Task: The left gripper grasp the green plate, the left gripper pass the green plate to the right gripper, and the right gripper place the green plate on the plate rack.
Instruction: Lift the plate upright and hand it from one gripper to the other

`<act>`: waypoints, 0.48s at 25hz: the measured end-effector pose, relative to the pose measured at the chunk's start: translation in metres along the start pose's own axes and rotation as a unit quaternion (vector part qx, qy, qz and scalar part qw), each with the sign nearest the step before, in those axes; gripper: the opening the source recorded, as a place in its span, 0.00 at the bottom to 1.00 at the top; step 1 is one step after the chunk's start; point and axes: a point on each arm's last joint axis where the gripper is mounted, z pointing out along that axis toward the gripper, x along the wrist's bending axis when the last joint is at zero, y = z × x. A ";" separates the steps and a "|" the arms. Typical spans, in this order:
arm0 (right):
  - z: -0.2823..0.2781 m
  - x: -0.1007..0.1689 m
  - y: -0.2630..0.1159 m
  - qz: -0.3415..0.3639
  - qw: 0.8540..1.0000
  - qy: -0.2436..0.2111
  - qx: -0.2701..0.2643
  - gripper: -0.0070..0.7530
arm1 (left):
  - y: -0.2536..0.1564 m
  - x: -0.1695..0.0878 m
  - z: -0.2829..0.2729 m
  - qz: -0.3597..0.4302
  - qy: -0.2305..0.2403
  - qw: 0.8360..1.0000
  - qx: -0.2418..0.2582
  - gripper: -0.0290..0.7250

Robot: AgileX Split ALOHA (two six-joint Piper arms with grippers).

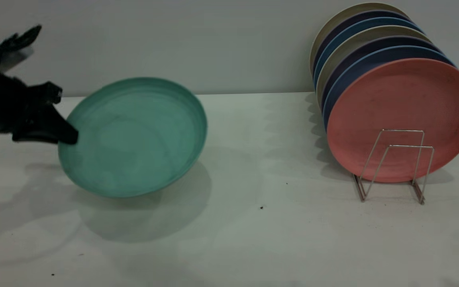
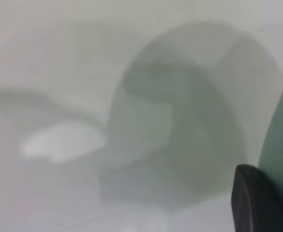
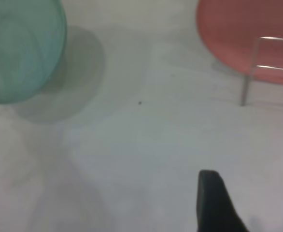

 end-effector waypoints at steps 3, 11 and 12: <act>0.032 -0.008 0.000 0.011 0.999 0.029 0.020 0.54 | 0.001 -0.021 0.003 0.034 -0.015 0.999 0.011 0.06; 0.107 -0.029 -0.012 0.042 0.992 0.089 0.073 0.54 | -0.012 -0.083 0.029 0.105 -0.058 0.991 0.056 0.06; 0.113 -0.030 -0.013 0.044 0.991 0.096 0.080 0.54 | -0.015 -0.090 0.032 0.112 -0.063 0.990 0.061 0.06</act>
